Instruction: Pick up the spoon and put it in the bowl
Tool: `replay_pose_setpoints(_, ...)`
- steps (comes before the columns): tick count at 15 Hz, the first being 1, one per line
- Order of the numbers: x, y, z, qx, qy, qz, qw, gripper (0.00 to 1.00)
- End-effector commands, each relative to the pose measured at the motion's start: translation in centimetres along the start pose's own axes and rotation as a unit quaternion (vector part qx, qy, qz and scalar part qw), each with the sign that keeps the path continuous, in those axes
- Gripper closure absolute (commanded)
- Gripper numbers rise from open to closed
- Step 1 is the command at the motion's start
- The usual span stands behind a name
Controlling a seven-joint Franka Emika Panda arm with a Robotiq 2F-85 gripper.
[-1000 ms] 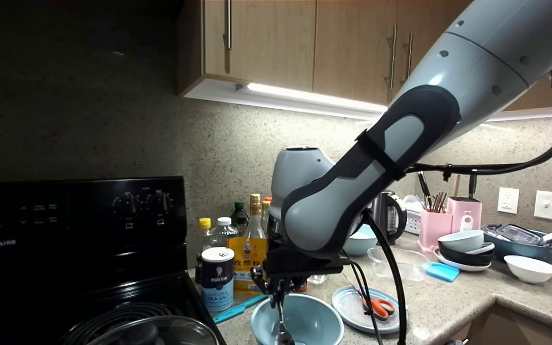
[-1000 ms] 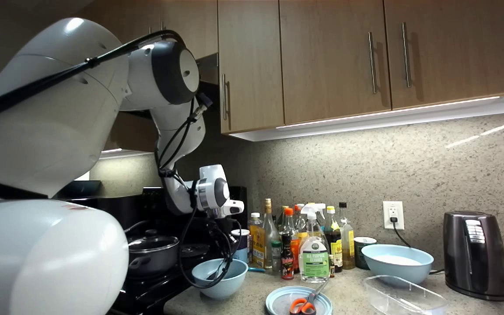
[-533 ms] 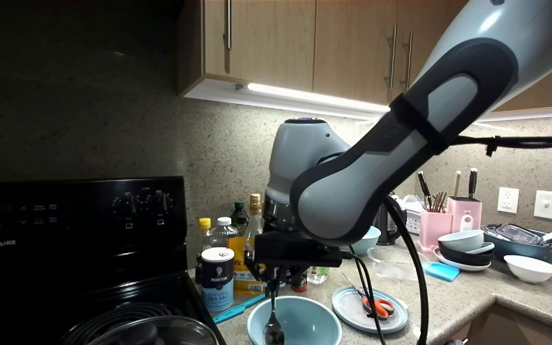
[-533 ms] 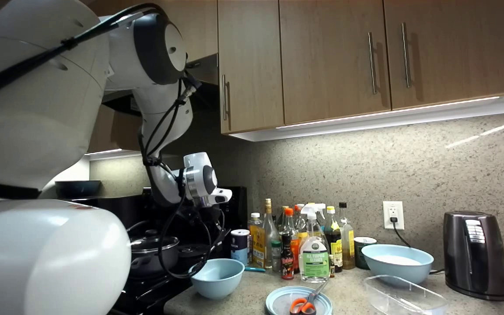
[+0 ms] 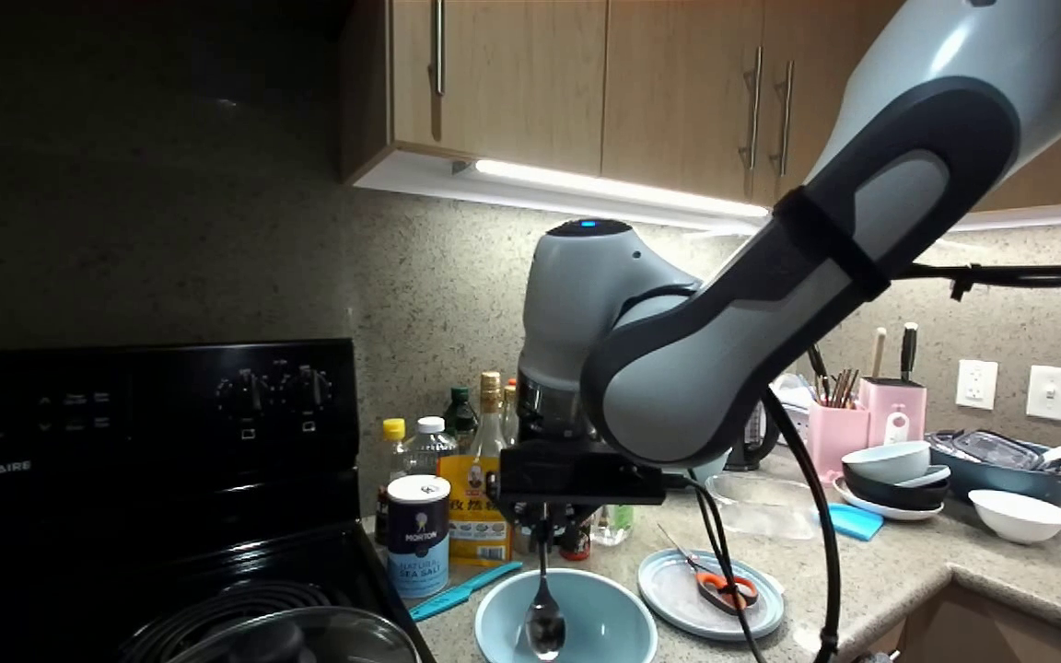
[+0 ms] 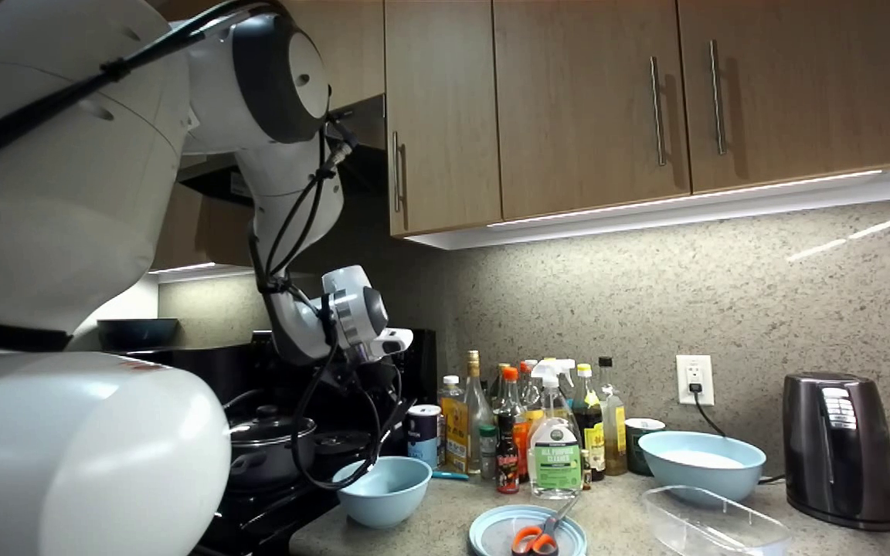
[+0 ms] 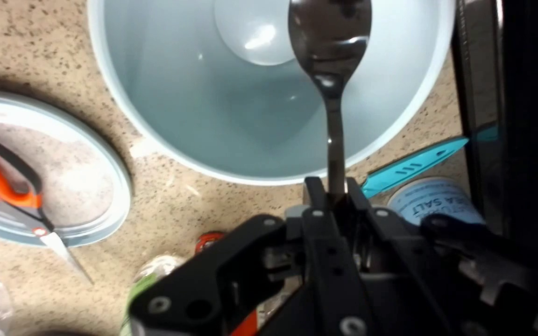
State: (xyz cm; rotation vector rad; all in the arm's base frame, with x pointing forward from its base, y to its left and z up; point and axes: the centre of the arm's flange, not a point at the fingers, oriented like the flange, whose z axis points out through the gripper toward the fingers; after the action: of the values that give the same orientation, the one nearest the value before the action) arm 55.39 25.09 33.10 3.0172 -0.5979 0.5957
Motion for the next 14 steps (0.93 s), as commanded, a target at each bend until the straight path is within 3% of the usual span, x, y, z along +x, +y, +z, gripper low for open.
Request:
replay_pose_setpoints(1, -1.2, 3.0, -3.4, -0.066, 0.047, 0.059, 0.9949, 0.96)
replay_pose_setpoints(6, -2.9, 7.3, -4.9, -0.146, 0.083, 0.179, 0.9694, 0.95)
replay_pose_setpoints(7, -3.3, 7.9, -4.7, -0.144, 0.073, 0.203, 0.9659, 0.95)
replay_pose_setpoints(8, -1.3, 5.7, -3.8, -0.138, 0.074, 0.163, 0.974, 0.95)
replay_pose_setpoints(9, -1.7, 6.0, -3.9, -0.139, 0.073, 0.167, 0.9734, 0.88)
replay_pose_setpoints(14, -1.5, 5.7, -3.6, -0.138, 0.072, 0.167, 0.9736, 0.88)
